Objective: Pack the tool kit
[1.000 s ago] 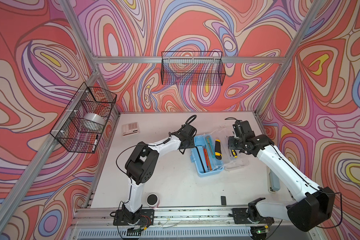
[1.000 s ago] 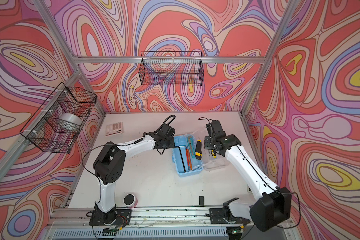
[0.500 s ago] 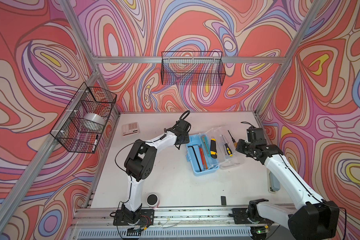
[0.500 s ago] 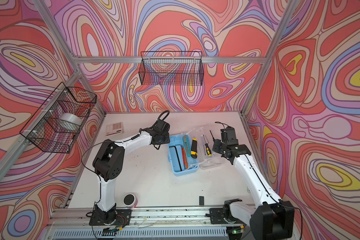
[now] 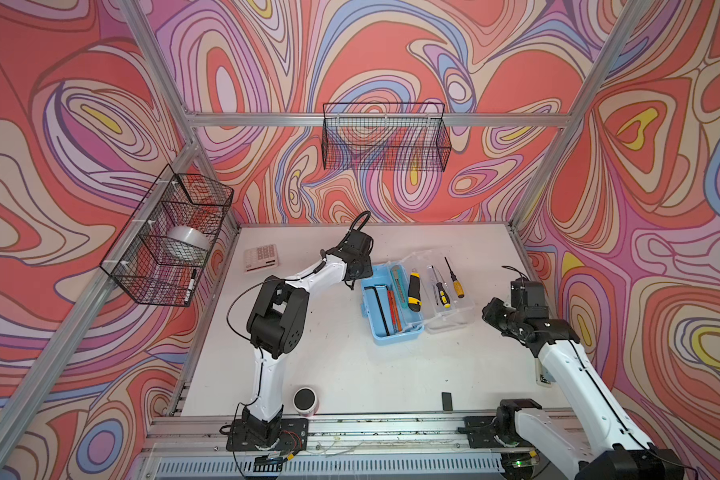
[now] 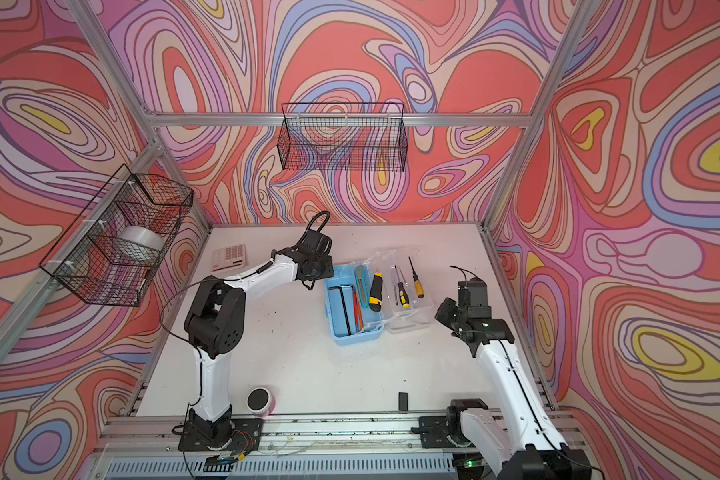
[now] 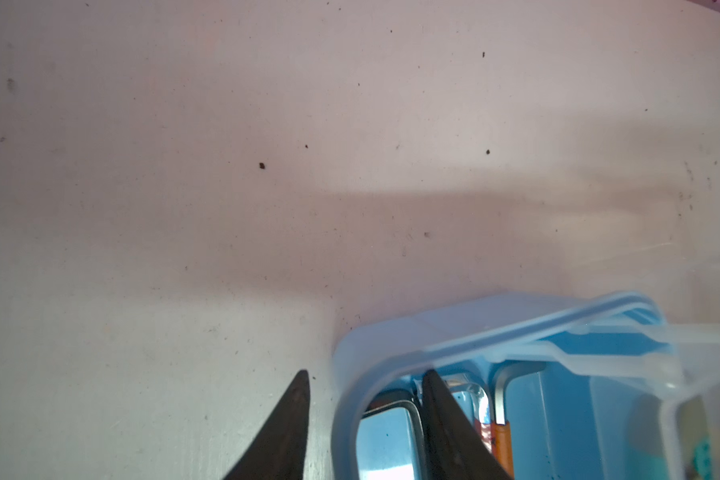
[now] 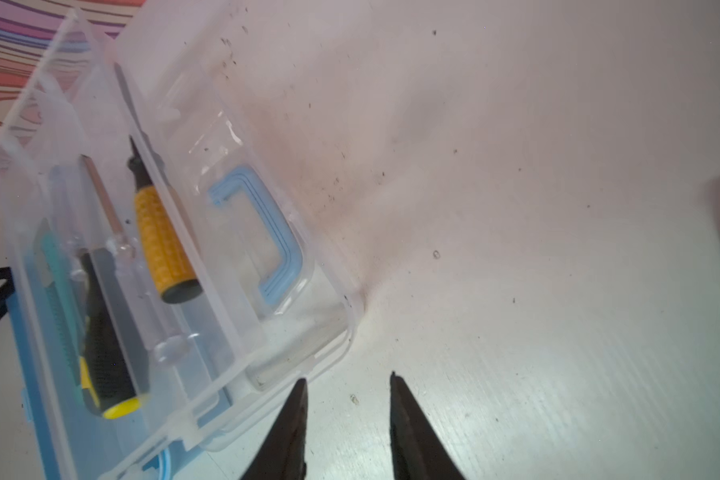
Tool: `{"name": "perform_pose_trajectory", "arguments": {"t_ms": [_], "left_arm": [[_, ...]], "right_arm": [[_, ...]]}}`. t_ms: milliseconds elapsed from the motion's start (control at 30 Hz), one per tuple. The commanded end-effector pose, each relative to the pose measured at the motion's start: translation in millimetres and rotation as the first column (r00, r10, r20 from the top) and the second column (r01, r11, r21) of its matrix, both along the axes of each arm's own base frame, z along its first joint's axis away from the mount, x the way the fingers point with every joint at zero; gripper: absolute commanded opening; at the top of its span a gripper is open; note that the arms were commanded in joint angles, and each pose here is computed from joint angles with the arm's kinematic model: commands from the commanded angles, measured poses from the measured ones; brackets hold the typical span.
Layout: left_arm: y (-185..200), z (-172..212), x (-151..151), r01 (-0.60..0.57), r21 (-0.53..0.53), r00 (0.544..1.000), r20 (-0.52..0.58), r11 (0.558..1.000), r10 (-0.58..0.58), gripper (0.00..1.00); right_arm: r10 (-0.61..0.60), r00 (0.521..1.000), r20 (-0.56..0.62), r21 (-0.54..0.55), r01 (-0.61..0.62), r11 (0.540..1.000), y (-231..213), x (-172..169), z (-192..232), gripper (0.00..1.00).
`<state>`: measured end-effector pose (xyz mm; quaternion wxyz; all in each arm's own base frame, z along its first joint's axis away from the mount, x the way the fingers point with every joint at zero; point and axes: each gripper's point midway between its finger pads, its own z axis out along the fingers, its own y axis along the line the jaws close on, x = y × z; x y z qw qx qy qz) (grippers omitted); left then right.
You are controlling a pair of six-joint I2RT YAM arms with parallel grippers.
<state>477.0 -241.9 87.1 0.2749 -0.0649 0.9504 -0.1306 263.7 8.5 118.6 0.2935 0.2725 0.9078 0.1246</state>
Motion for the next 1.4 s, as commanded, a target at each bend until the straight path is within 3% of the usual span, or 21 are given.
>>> {"name": "perform_pose_trajectory", "arguments": {"t_ms": [0,300,700,900,1067,1200,1300,1367], "left_arm": [[-10.9,5.8,11.2,0.012,-0.063,1.000,0.020,0.998,-0.011,0.39],[-27.1,3.1,4.6,0.051,-0.123,0.999,0.001,0.991,-0.052,0.36],[-29.5,0.3,-0.4,0.065,-0.140,0.998,-0.001,0.988,-0.065,0.29],[-30.3,-0.6,-1.1,0.069,-0.145,0.998,0.001,0.987,-0.070,0.25],[-30.8,-3.3,-1.5,0.070,-0.146,0.997,-0.004,0.987,-0.071,0.18],[-32.6,-5.0,-1.1,0.069,-0.157,0.997,-0.008,0.985,-0.071,0.00],[-34.7,-2.9,-1.4,0.075,-0.167,0.997,-0.005,0.983,-0.077,0.00],[-34.5,-1.8,-1.2,0.076,-0.167,0.997,-0.003,0.983,-0.077,0.00]], "right_arm": [[0.009,1.000,0.021,0.099,-0.011,0.995,13.5,-1.8,-10.5,0.33],[-0.001,0.999,0.053,0.149,-0.007,0.989,18.8,14.9,-26.4,0.30],[-0.034,0.999,0.005,0.153,0.033,0.988,15.5,33.4,-55.3,0.28],[-0.036,0.999,-0.005,0.130,0.036,0.991,11.8,36.3,-63.8,0.21],[-0.025,1.000,0.006,0.124,0.024,0.992,12.3,38.4,-62.0,0.17],[-0.009,1.000,0.007,0.121,0.008,0.993,13.6,40.1,-64.3,0.13],[-0.006,1.000,0.012,0.121,0.004,0.993,13.9,41.2,-68.3,0.09],[-0.002,1.000,0.014,0.130,0.000,0.992,15.5,41.9,-69.6,0.01]]}}
